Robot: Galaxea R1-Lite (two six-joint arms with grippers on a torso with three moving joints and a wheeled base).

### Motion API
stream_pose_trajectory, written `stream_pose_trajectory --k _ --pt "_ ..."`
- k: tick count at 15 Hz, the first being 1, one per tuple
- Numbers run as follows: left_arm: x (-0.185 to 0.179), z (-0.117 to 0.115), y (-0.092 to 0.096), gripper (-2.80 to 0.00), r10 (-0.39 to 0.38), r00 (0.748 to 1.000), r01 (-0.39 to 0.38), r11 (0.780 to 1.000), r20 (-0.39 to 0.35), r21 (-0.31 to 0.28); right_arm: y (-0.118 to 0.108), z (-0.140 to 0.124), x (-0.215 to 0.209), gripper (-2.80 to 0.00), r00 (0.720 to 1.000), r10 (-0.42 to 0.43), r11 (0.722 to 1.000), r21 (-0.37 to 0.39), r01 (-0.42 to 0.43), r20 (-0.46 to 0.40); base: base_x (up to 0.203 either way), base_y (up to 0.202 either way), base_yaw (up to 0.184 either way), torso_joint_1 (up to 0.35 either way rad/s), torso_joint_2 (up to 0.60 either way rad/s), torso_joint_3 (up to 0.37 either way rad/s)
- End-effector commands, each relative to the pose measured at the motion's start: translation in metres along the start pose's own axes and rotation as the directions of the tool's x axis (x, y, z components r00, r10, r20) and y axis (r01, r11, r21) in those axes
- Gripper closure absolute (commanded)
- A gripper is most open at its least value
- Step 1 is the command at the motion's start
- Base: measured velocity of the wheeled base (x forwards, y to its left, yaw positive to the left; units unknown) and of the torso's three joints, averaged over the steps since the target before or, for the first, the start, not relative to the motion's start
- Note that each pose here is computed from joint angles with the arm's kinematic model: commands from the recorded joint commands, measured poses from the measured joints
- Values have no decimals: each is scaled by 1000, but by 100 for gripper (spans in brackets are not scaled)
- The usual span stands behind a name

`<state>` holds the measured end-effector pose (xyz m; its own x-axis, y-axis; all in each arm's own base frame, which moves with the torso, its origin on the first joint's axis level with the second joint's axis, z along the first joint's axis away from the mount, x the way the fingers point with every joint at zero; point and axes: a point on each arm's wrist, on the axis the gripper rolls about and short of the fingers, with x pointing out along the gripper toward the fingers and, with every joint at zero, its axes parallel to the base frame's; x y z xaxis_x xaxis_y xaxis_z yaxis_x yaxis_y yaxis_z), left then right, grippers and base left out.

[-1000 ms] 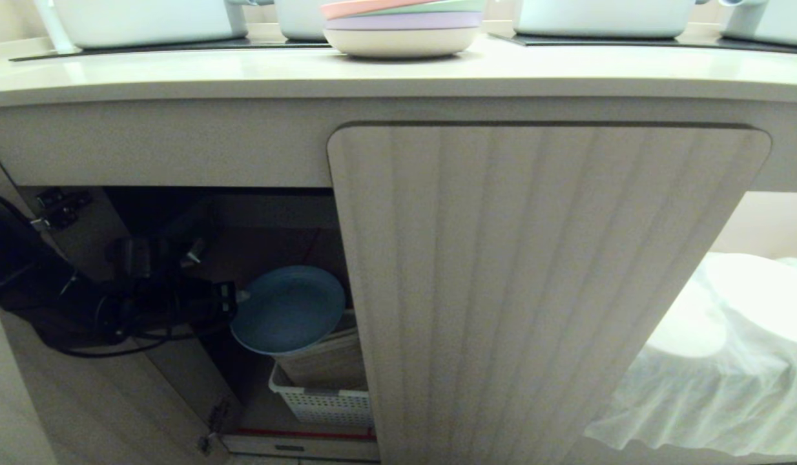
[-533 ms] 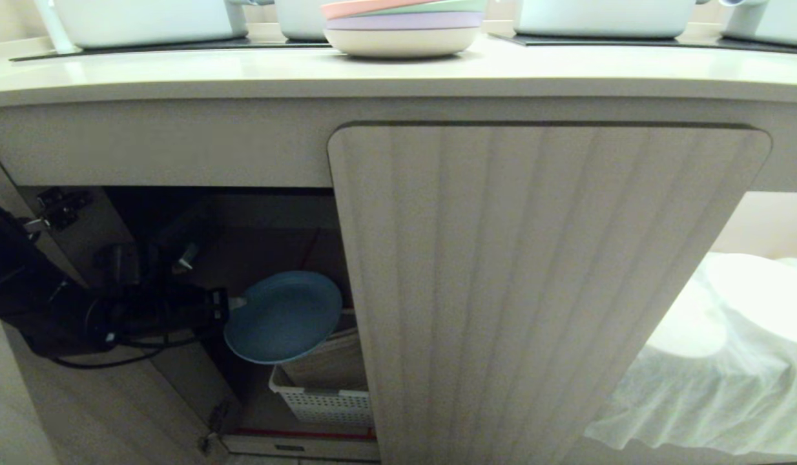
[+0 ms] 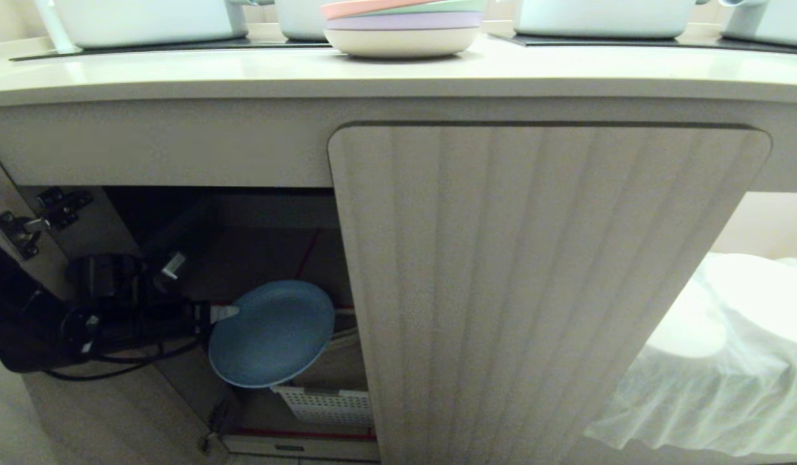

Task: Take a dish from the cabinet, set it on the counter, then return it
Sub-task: Place it on the table

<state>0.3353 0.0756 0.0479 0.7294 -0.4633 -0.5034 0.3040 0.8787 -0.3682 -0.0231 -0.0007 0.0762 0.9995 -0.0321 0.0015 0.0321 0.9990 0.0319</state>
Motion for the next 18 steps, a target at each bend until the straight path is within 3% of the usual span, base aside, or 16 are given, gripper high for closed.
stream_pose_trajectory --k 1,12,15,18 --pt "-6 -3 -4 0 -7 1000 7 999 0 43 0 0 0 0 1000 0 1000 0 0 0 0 0 0 0 0 0" --pt "-24 -5 -32 0 -33 999 33 995 4 91 0 0 0 0 1000 1 1000 0 -1 0 0 0 0 0 0 0" --pt "-27 -13 -35 0 -37 999 39 991 -14 127 0 0 0 0 1000 0 1000 0 0 0 0 0 0 0 0 0" --pt "-31 -19 -38 0 -85 996 88 985 -23 148 0 0 0 0 1000 0 1000 0 0 0 0 0 0 0 0 0"
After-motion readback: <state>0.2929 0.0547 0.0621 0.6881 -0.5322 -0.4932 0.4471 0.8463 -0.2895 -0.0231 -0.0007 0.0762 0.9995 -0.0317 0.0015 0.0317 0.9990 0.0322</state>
